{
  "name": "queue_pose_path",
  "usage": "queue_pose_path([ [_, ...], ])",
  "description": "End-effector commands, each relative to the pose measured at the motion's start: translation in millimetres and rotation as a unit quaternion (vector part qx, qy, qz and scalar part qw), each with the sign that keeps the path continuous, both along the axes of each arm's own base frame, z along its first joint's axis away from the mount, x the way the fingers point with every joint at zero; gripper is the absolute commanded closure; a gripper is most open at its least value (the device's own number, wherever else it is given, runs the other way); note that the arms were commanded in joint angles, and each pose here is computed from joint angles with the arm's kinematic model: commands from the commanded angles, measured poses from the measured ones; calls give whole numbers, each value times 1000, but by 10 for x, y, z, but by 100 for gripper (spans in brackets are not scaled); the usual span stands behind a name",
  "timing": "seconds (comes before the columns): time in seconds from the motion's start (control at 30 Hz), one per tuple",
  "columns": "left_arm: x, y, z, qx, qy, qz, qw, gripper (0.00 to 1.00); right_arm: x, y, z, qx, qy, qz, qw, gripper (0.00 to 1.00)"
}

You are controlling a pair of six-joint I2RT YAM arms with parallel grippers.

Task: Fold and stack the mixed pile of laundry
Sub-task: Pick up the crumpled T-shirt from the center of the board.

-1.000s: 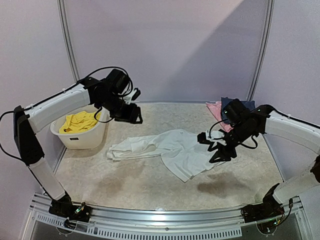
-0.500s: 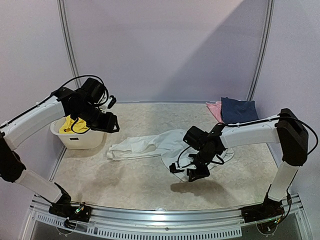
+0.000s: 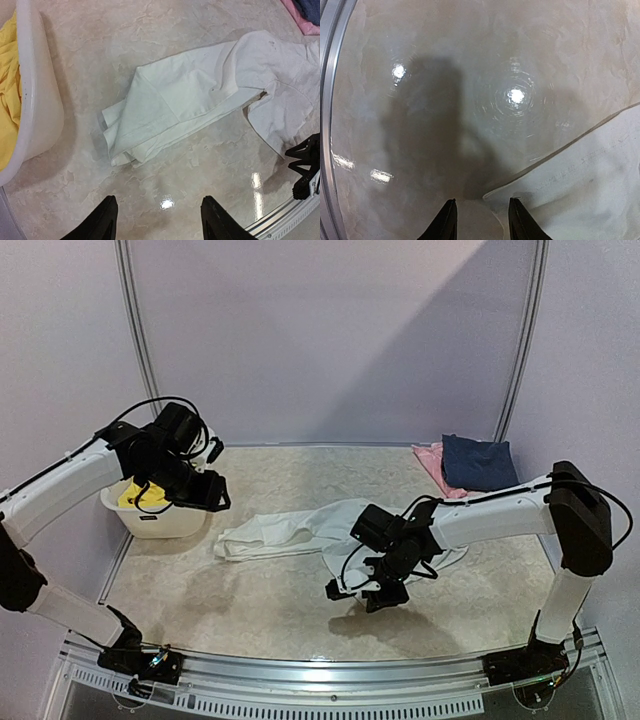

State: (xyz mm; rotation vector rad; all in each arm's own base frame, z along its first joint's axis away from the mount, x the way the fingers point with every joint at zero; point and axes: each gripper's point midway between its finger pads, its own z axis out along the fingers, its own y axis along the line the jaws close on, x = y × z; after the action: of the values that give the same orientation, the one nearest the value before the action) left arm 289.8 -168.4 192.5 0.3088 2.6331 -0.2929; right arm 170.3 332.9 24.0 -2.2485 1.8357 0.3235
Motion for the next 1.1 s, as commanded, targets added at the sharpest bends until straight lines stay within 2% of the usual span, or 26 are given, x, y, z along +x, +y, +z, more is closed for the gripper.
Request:
queue_pose_path([
  [0.0, -6, 53, -70, 3, 1, 1, 1000, 42, 41, 33, 156, 5, -14, -11, 1000, 64],
  [0.4, -47, 47, -45, 4, 0, -15, 1000, 42, 125, 57, 15, -5, -25, -20, 999, 65],
  [0.67, -79, 382, 22, 111, -14, -34, 993, 41, 156, 94, -105, -11, -22, -26, 999, 69],
  [0.73, -99, 402, 18, 118, -11, -40, 992, 41, 189, 82, -148, -18, -29, -31, 999, 74],
  [0.83, -125, 405, -9, 120, -6, -46, 992, 41, 214, 64, -199, -27, -34, -36, 998, 98],
  [0.97, -131, 399, -50, 124, -5, -55, 991, 41, 272, 64, -45, -19, -54, -42, 997, 100],
  [1.07, -138, 412, -87, 136, -3, -71, 988, 41, 347, 84, 312, 9, -79, -45, 996, 100],
])
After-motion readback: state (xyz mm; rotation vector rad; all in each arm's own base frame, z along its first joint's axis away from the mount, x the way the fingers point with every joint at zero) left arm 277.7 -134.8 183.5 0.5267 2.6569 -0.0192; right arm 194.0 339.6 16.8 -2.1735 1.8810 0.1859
